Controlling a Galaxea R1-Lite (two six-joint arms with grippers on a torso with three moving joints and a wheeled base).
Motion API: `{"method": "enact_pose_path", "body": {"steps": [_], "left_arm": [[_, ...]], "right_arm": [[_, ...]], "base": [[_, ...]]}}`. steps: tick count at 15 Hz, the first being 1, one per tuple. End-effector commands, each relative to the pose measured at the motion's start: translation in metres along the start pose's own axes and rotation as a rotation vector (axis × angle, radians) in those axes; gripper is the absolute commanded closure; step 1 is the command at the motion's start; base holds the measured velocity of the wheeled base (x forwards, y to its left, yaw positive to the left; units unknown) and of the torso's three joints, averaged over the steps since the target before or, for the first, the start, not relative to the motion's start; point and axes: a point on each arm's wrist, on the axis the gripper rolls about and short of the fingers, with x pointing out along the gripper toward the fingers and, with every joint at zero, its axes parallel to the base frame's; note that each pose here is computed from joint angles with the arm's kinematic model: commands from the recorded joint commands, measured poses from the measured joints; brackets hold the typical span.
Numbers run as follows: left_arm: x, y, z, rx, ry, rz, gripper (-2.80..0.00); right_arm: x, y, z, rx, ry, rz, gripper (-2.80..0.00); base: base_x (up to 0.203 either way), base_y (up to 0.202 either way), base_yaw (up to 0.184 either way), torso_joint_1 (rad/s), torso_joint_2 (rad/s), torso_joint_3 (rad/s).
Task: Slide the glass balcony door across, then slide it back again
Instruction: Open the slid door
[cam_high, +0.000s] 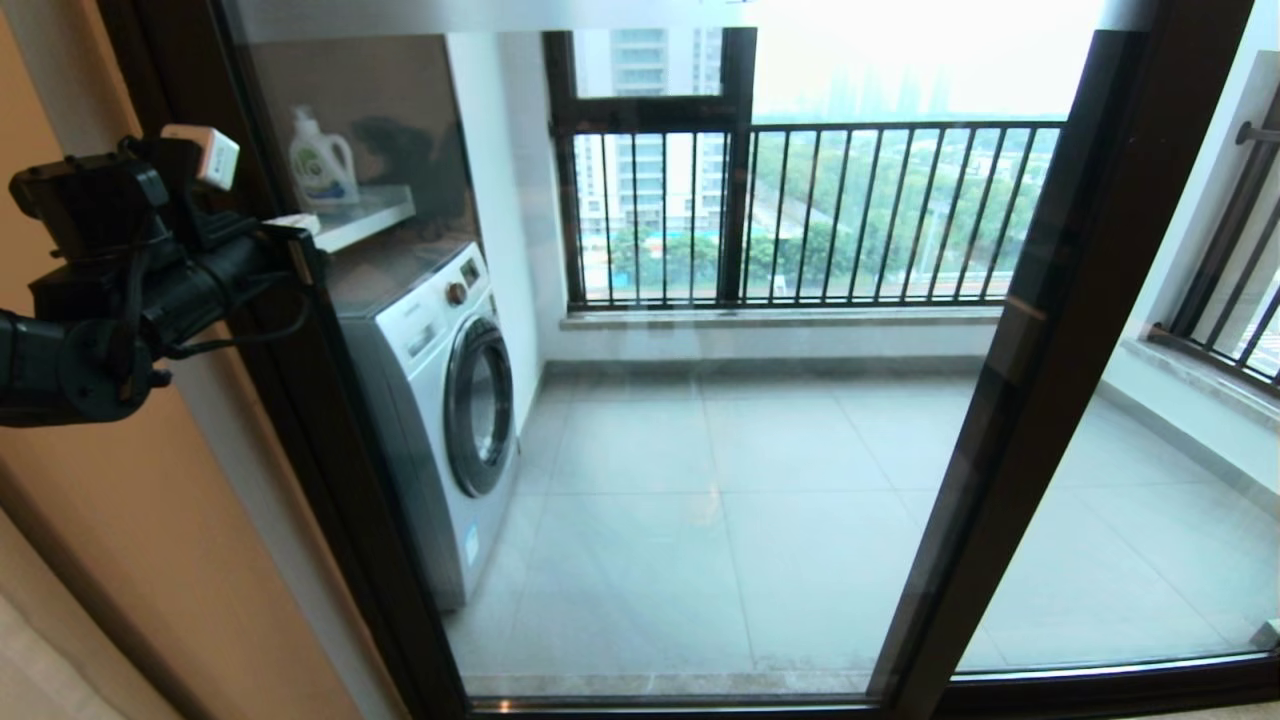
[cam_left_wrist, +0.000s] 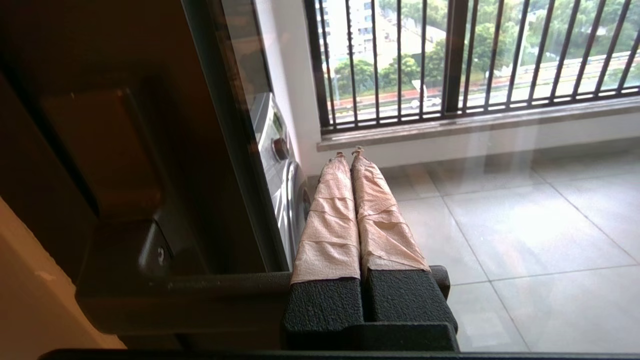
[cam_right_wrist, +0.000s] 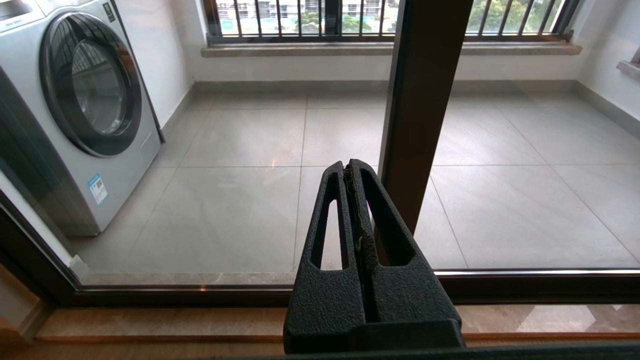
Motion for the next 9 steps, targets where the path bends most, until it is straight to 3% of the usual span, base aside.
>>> {"method": "enact_pose_path", "body": {"steps": [1,9], "left_arm": [[-0.002,-0.001,-0.019,-0.007,0.051,-0.002,0.00],[-0.016,0.013,-0.033,0.002,0.037,0.046,0.00]], "right_arm": [[0.000,0.000,-0.001,-0.001,0.004,0.001,0.00],[0.000,0.000,-0.001,-0.001,0.004,0.001,0.00]], "base": [[0.000,0.000,0.000,0.000,0.00,0.000],[0.000,0.000,0.000,0.000,0.00,0.000]]}}
